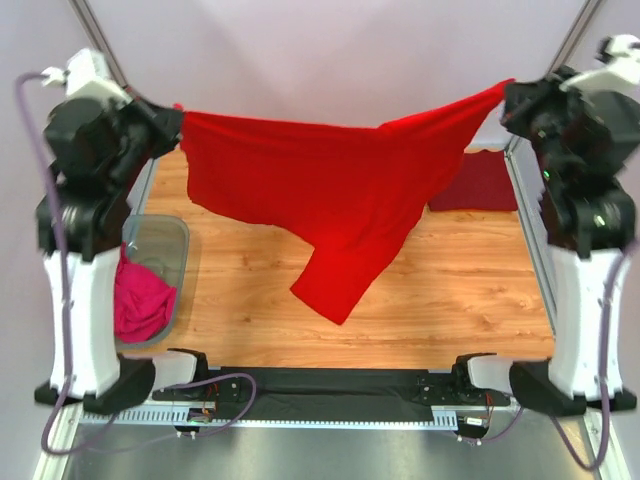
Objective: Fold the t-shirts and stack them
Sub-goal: Flatten the tshirt out, then fold the tshirt
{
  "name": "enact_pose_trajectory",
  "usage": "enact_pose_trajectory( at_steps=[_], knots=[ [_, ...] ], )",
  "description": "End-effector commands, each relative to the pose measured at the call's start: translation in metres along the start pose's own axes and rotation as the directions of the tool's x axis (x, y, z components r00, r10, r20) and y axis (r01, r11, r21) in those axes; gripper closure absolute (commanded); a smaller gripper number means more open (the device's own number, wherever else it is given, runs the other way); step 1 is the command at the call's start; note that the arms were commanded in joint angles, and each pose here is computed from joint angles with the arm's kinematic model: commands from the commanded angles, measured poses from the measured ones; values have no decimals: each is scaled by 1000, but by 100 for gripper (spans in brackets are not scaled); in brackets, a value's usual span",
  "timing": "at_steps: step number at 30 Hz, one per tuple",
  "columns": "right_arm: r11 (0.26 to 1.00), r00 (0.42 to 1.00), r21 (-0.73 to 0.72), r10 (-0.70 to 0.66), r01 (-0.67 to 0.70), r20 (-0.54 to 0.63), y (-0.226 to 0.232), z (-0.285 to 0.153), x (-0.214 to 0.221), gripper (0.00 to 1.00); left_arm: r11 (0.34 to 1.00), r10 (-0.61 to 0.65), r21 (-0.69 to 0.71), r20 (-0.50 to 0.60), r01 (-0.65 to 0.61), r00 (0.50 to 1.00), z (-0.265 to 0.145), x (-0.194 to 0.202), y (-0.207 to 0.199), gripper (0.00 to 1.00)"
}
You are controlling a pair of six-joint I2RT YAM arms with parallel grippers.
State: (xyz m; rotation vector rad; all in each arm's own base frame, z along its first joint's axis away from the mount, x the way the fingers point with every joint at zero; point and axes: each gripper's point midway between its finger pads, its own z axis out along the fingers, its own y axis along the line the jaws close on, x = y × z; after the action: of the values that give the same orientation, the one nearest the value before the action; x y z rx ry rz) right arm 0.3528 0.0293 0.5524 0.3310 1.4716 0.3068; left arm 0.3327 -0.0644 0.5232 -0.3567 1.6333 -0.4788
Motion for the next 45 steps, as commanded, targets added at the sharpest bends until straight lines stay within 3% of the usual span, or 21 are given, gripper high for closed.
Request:
enact_pose_trajectory(
  at_steps=[1, 4, 8, 13, 15, 16, 18, 21, 22, 25, 26, 29, 31, 32, 33, 35, 36, 38, 41, 42, 45],
  knots=[
    [998, 995, -1, 71, -71, 67, 0, -63, -29, 100, 986, -56, -162, -38, 49, 998, -46, 22, 37, 100],
    [994, 983, -30, 113, -109, 147, 2, -132, -62, 100, 992, -103, -74, 18, 104, 995, -97, 10, 23, 100],
    [991, 969, -66, 126, -115, 213, -3, -212, -79, 100, 992, -125, 8, -23, 126, 992, -138, 18, 11, 100],
    [994, 950, -58, 107, -94, 292, -9, -259, -101, 100, 988, -142, 63, -14, 142, 990, -173, 14, 3, 100],
    [993, 947, -66, 109, -93, 303, -6, -260, -108, 100, 993, -120, -13, -6, 120, 993, -173, 10, 14, 100],
    [993, 942, -76, 112, -92, 317, -3, -262, -113, 100, 994, -110, 6, 34, 110, 993, -182, -4, 9, 100],
    [994, 935, -77, 96, -74, 342, -1, -252, -121, 100, 996, -93, -2, 7, 93, 996, -168, -6, 5, 100],
    [1000, 943, -12, 16, -13, 332, -6, -202, -112, 100, 999, -51, -17, -44, 50, 998, -141, 2, 7, 100],
    [999, 952, 19, -31, 27, 305, -10, -163, -95, 100, 996, -24, -88, -69, 18, 997, -118, 15, 24, 100],
    [994, 963, 14, -105, 105, 247, -11, -103, -61, 100, 968, 30, -245, -117, -58, 993, -78, 48, 68, 100],
    [991, 971, 12, -130, 130, 200, -14, -59, -32, 100, 968, 46, -243, -67, -61, 997, -63, 44, 69, 100],
    [979, 975, -64, -183, 192, 124, -9, 16, 22, 100, 940, 95, -320, -94, -121, 991, -12, 76, 103, 100],
    [968, 975, -112, -221, 223, 38, -12, 57, 72, 100, 918, 97, -361, -196, -164, 976, 30, 115, 128, 100],
    [964, 972, -126, -230, 236, 55, -12, 74, 79, 100, 916, 92, -369, -190, -159, 977, 48, 118, 136, 100],
    [953, 966, -173, -257, 248, -30, -15, 107, 125, 100, 903, 81, -390, -253, -179, 964, 75, 141, 152, 100],
    [941, 957, -203, -285, 269, -52, -17, 138, 153, 100, 907, 77, -383, -256, -174, 964, 108, 146, 165, 100],
    [937, 944, -230, -299, 263, -141, -28, 167, 204, 100, 895, 68, -400, -315, -197, 947, 133, 170, 183, 100],
    [925, 938, -285, -305, 251, -165, -21, 194, 228, 100, 902, 62, -388, -314, -188, 947, 163, 166, 193, 100],
    [922, 920, -305, -315, 238, -235, -27, 235, 285, 100, 914, 37, -364, -367, -181, 929, 211, 183, 217, 100],
    [921, 917, -315, -313, 230, -248, -27, 243, 297, 100, 909, 27, -367, -419, -197, 908, 228, 208, 234, 100],
    [926, 899, -316, -307, 206, -312, -35, 275, 353, 100, 923, 40, -330, -433, -199, 900, 262, 210, 241, 100]
  ],
)
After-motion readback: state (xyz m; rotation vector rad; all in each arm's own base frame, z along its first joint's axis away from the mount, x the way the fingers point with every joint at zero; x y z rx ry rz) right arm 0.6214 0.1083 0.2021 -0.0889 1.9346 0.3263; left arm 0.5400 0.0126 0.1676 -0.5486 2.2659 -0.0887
